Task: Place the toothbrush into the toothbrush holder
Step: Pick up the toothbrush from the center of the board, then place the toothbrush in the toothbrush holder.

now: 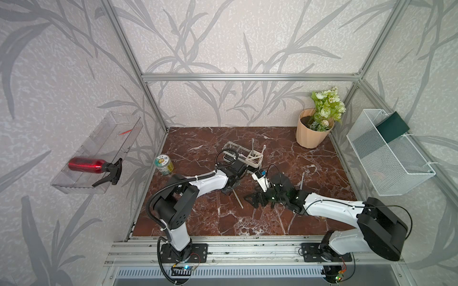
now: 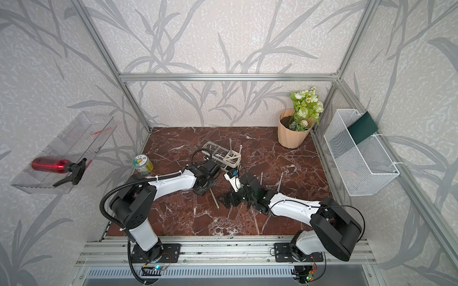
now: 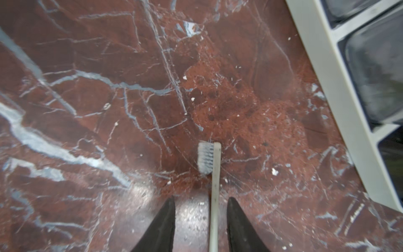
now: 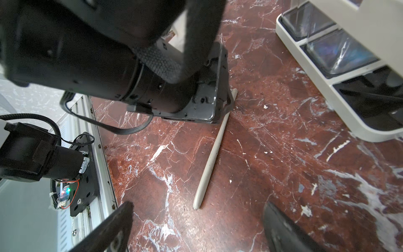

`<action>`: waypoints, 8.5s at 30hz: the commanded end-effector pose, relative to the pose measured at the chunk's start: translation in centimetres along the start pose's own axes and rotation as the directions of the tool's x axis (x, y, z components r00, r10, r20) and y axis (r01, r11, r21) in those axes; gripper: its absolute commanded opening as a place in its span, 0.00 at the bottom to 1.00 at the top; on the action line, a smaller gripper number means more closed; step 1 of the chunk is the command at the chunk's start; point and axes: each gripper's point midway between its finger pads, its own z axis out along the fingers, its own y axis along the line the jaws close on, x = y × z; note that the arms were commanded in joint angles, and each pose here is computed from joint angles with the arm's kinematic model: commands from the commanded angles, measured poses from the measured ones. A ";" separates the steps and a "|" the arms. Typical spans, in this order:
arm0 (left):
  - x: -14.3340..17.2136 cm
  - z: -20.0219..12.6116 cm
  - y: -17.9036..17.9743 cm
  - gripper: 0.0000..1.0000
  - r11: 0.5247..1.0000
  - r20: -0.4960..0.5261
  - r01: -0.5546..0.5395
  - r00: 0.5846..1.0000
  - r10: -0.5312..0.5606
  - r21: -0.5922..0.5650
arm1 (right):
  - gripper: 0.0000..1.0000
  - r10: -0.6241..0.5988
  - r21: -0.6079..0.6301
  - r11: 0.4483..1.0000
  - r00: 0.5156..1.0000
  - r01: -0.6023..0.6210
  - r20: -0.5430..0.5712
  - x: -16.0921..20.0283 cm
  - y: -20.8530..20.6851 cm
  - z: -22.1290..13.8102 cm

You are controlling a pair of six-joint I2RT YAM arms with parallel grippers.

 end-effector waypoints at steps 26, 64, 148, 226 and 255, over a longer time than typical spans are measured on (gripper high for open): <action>3.2 2.0 1.0 0.06 0.996 -0.121 -0.066 0.991 0.058 -0.064 | 0.93 -0.019 0.012 1.000 1.000 0.019 0.019 -0.6 0.3 -0.9; -0.5 -5.6 -0.8 0.00 0.991 0.021 -0.021 1.000 0.018 0.129 | 0.86 0.030 -0.089 0.995 0.979 -0.049 -0.201 3.2 1.8 4.2; -4.2 -10.5 0.0 0.41 0.844 -0.068 0.206 0.978 -0.199 0.496 | 0.00 0.020 -0.227 0.971 0.966 -0.080 -0.258 3.3 4.6 4.2; -15.6 -25.1 -18.4 0.00 0.845 0.774 -0.444 0.630 0.057 0.300 | 0.89 0.009 0.328 0.922 0.858 -0.206 0.514 -4.1 -7.0 -13.1; -14.9 -20.6 -20.8 0.00 0.896 0.832 -0.389 0.553 0.042 0.214 | 0.89 0.030 0.278 0.941 0.868 -0.191 0.495 -4.1 -6.6 -11.7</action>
